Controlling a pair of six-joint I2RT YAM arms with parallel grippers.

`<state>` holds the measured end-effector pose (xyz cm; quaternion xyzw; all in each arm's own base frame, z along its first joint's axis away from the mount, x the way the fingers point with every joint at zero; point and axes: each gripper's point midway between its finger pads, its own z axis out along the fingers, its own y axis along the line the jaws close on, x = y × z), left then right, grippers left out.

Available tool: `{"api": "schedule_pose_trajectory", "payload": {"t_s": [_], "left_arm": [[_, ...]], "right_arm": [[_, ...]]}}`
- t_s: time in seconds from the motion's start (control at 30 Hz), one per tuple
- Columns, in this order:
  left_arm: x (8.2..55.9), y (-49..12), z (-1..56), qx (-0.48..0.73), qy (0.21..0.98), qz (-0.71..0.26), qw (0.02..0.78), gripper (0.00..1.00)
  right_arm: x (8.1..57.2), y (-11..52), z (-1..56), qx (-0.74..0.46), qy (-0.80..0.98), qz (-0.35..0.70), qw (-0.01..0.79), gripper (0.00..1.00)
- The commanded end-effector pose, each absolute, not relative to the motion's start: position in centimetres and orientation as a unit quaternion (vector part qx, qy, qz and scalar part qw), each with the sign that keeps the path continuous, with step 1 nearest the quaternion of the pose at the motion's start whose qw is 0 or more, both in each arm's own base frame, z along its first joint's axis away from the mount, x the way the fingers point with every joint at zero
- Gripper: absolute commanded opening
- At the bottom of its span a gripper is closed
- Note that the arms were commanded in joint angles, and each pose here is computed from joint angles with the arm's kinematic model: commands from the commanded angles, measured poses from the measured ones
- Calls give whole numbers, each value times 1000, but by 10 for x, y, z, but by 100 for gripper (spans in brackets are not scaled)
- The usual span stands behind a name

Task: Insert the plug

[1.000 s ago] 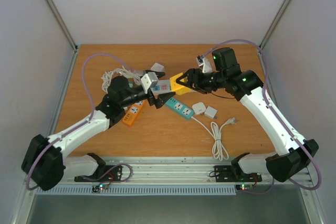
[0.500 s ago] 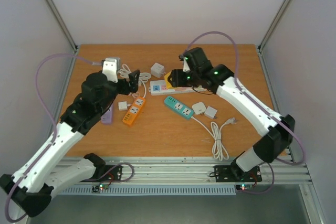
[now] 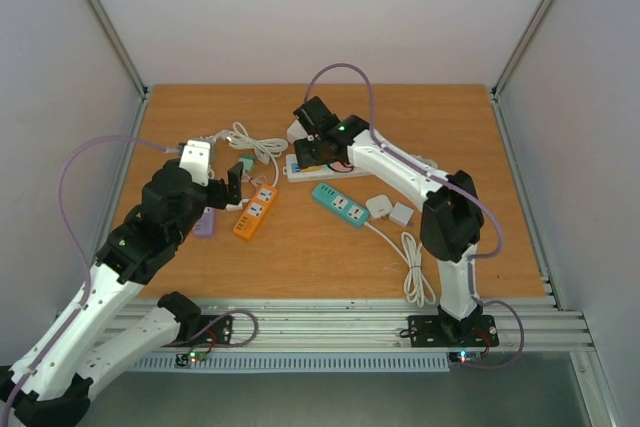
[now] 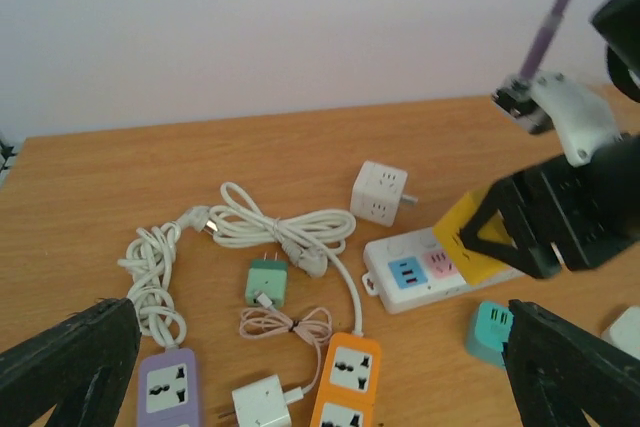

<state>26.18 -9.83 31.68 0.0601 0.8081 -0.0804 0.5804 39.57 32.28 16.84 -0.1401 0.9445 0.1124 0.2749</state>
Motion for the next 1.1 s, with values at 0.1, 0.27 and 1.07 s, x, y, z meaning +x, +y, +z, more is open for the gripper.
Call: {"api": "schedule_pose_trajectory", "payload": {"t_s": [0.1, 0.27, 1.07], "left_arm": [[263, -100, 312, 79, 809, -71, 578, 99], [261, -104, 313, 86, 809, -83, 576, 99], [266, -105, 301, 85, 821, -73, 559, 99]], "right_arm": [[425, 327, 154, -148, 944, 53, 292, 54], [434, 328, 140, -147, 947, 30, 284, 54], [438, 320, 92, -126, 966, 25, 224, 54]]}}
